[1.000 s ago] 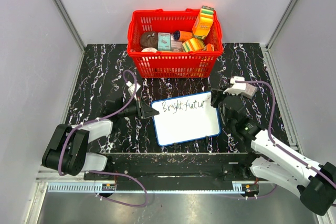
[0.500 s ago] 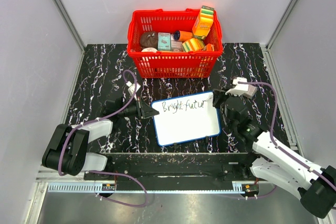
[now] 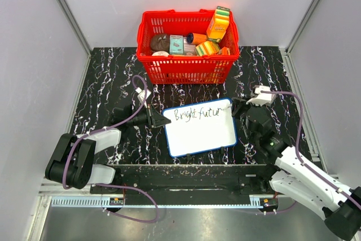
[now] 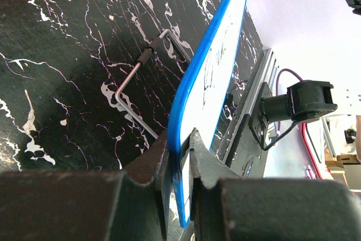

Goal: Write a sentence on the whiteboard

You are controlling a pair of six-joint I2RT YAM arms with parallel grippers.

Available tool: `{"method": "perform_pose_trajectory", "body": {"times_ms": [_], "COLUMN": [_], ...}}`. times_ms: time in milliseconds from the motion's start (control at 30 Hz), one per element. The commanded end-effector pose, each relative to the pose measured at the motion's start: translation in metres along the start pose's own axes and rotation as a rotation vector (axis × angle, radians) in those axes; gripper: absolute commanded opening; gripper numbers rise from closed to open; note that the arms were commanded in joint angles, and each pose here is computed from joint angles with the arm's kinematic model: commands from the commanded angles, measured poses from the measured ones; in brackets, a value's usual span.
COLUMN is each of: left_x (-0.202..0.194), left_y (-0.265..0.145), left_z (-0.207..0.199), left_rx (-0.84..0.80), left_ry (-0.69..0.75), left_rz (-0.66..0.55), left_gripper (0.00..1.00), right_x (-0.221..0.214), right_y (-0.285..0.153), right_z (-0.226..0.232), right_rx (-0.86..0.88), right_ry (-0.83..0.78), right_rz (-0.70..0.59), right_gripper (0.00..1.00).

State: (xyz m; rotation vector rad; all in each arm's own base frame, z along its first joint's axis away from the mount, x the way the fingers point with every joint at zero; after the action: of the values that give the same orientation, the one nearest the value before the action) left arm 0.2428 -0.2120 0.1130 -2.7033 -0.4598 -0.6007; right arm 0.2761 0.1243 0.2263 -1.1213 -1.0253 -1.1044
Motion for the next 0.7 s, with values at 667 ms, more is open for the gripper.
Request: {"method": "perform_pose_trajectory", "body": {"times_ms": [667], "left_x": [0.009], "left_y": [0.002], "left_z": [0.03], "left_rx": [0.121], "left_ry": [0.069], "left_rz": [-0.05], "left_gripper": [0.0], "right_x": [0.001], "right_y": [0.009], "right_z": [0.006], "right_rx": [0.004], "right_ry": [0.02], "right_rz": [0.002], "right_gripper": [0.0]}}
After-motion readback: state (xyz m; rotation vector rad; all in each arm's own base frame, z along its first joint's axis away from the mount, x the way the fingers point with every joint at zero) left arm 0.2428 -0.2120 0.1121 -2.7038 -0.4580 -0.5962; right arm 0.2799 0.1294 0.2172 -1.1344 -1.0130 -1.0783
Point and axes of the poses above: each gripper's point midway between its finger pads, its own y axis out along the fingers, its own z axis along the line the jaws close on, x = y × z, the point moved 1 cm from there along -y, back along the fingers, and after that the axes turned 11 degrees about -y, right-handed, at the moved point
